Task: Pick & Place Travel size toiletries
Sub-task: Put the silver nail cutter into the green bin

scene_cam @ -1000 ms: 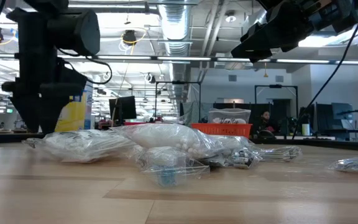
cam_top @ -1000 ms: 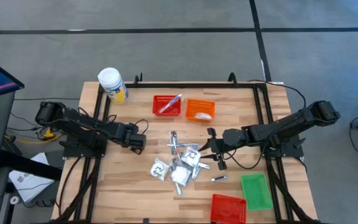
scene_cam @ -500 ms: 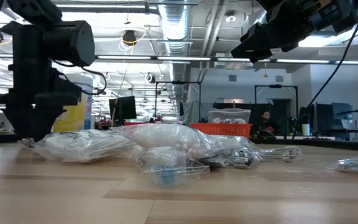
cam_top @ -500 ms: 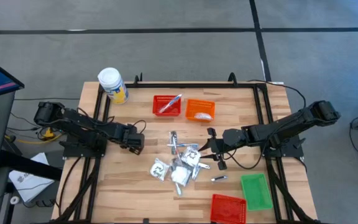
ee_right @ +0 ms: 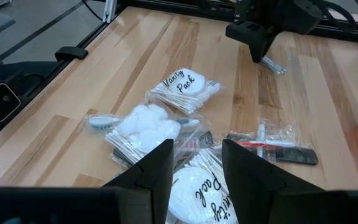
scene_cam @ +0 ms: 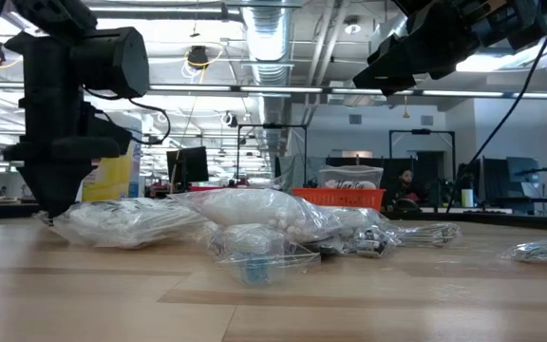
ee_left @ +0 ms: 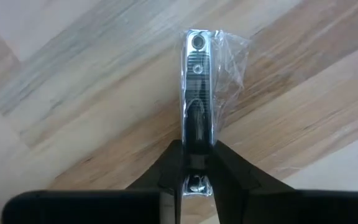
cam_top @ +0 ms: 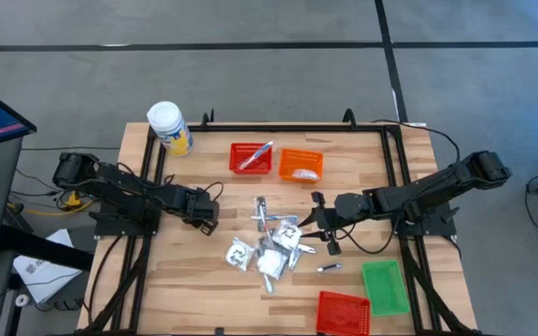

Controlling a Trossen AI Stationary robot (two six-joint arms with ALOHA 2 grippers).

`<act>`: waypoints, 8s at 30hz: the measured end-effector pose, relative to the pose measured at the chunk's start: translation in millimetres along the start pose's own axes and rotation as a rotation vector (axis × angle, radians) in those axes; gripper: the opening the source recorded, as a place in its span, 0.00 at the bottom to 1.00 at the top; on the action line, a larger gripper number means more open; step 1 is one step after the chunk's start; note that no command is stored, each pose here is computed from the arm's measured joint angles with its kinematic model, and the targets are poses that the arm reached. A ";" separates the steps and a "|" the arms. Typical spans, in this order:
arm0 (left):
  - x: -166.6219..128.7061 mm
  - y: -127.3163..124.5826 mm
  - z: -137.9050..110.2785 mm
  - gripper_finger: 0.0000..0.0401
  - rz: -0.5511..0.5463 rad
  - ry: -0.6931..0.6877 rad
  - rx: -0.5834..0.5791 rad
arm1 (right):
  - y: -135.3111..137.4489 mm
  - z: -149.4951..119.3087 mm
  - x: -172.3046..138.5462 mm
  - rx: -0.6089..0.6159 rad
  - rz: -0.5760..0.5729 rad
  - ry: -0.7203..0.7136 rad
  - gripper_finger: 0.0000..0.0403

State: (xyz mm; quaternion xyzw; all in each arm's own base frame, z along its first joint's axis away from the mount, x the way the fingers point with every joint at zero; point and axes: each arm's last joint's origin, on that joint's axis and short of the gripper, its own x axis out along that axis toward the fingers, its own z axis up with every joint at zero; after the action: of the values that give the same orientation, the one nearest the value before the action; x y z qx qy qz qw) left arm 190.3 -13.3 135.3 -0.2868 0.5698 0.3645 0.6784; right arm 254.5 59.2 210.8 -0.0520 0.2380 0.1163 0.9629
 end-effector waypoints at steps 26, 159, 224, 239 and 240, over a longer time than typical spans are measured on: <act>-77.0 -69.4 7.2 0.12 -0.545 -0.856 0.435 | 0.6 4.7 39.8 0.047 0.003 -0.025 0.25; -151.0 -93.2 61.2 0.36 -0.569 -1.340 0.608 | -33.7 113.9 -14.8 0.026 -0.241 -0.434 0.12; -118.9 -130.0 62.8 0.32 -0.799 -1.386 0.865 | -51.0 88.8 -34.2 0.250 -0.318 -0.134 0.12; -128.2 -123.0 62.5 0.30 -0.794 -1.389 0.860 | -51.2 81.2 -33.6 0.307 -0.320 -0.064 0.12; -130.1 -121.1 62.2 0.30 -0.786 -1.385 0.858 | -51.1 80.0 -33.5 0.313 -0.321 -0.053 0.12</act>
State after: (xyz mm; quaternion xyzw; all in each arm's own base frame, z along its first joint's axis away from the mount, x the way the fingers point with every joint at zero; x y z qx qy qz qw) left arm 313.8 -54.0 271.5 0.1005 -0.0182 -0.0464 0.9937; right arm 274.1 15.5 299.3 0.0639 0.2165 -0.0753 0.9713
